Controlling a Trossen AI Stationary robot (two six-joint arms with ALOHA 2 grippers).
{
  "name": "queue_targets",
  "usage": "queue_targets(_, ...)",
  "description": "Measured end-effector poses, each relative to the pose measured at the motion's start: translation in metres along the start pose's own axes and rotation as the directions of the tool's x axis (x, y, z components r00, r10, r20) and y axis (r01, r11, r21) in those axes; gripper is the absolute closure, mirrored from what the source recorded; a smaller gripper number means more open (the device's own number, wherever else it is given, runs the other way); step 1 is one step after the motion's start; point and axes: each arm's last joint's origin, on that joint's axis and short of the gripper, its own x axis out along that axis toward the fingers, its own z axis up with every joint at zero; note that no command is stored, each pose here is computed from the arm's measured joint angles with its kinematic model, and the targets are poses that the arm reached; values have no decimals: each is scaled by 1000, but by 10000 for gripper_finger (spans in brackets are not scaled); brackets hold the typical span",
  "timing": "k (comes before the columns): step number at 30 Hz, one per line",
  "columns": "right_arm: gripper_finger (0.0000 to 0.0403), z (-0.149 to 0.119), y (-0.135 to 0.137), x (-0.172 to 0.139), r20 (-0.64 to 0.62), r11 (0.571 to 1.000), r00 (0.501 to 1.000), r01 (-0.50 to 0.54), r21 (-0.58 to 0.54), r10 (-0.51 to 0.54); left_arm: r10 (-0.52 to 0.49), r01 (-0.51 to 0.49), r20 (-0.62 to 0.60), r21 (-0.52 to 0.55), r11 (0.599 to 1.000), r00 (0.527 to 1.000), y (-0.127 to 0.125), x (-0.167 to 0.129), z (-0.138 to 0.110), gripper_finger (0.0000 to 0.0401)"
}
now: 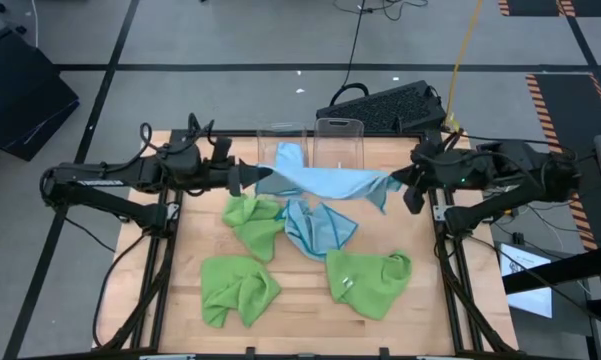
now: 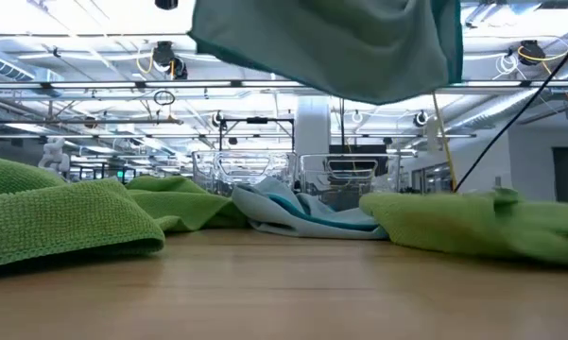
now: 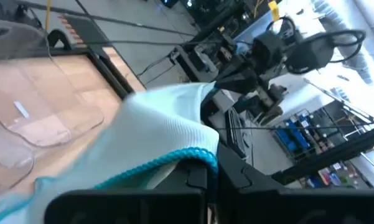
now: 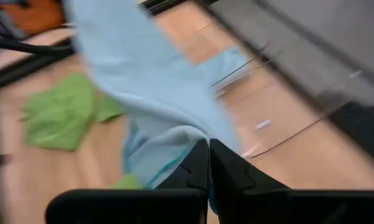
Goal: Fold microfiber towels
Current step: Fold the bottom blue microfiber towel
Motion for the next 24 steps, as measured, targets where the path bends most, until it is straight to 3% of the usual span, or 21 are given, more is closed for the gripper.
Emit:
queue_targets(5,403,-5,1,-4,-65,996,994,-82,18,83,32,-31,-44,19,999,999,1,5,-9,397)
queue_targets(9,403,-10,-6,-5,-120,999,992,-41,-33,36,135,-131,-107,45,990,985,12,12,-18,397)
queue_targets(15,403,-17,-17,-5,-204,998,978,40,-57,-51,203,-199,-147,39,979,968,21,23,-25,396)
queue_targets(20,403,-27,-14,15,-234,998,971,55,2,-53,232,-226,-179,53,973,956,24,27,-31,395)
queue_targets(24,403,-43,-5,41,-266,998,964,-6,68,24,332,-321,-264,82,943,906,33,23,-41,397)
